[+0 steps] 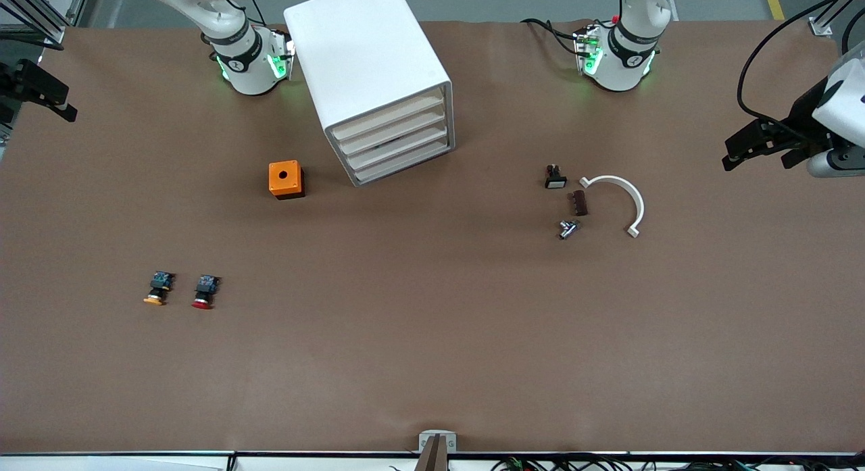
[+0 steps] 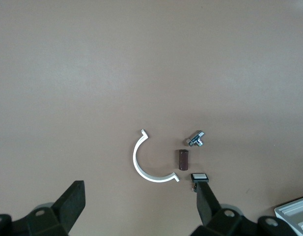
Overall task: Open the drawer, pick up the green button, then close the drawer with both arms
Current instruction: 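Move the left gripper toward the white drawer cabinet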
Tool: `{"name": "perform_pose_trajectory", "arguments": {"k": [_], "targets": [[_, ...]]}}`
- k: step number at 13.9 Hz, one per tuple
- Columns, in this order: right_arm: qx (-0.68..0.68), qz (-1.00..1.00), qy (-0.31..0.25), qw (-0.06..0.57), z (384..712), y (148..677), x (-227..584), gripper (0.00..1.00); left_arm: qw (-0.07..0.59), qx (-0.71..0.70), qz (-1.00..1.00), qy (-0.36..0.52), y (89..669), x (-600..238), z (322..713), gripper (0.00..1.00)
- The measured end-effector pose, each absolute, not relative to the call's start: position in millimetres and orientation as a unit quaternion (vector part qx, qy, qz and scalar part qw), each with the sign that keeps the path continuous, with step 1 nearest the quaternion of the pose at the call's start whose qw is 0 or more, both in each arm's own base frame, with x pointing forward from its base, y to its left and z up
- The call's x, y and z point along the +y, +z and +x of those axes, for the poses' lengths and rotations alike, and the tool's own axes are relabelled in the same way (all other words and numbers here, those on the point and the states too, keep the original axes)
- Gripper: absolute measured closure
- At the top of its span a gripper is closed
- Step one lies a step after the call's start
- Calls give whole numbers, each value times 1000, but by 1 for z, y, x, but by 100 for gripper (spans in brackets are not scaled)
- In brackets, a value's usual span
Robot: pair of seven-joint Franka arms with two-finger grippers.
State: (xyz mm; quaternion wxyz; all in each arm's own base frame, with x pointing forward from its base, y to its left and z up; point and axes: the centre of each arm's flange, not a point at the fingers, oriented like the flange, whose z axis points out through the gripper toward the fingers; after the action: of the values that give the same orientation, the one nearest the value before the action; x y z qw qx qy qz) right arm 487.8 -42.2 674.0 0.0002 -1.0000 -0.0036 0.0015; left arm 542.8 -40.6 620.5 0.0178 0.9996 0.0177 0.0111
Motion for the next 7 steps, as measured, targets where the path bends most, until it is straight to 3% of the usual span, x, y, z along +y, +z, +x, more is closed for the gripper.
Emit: {"name": "perform_pose_trajectory", "arguments": {"k": [7], "targets": [[-4,-1000,5,0,487,673,-42,0,18,23,1000,11,619,-37,547,0]]}}
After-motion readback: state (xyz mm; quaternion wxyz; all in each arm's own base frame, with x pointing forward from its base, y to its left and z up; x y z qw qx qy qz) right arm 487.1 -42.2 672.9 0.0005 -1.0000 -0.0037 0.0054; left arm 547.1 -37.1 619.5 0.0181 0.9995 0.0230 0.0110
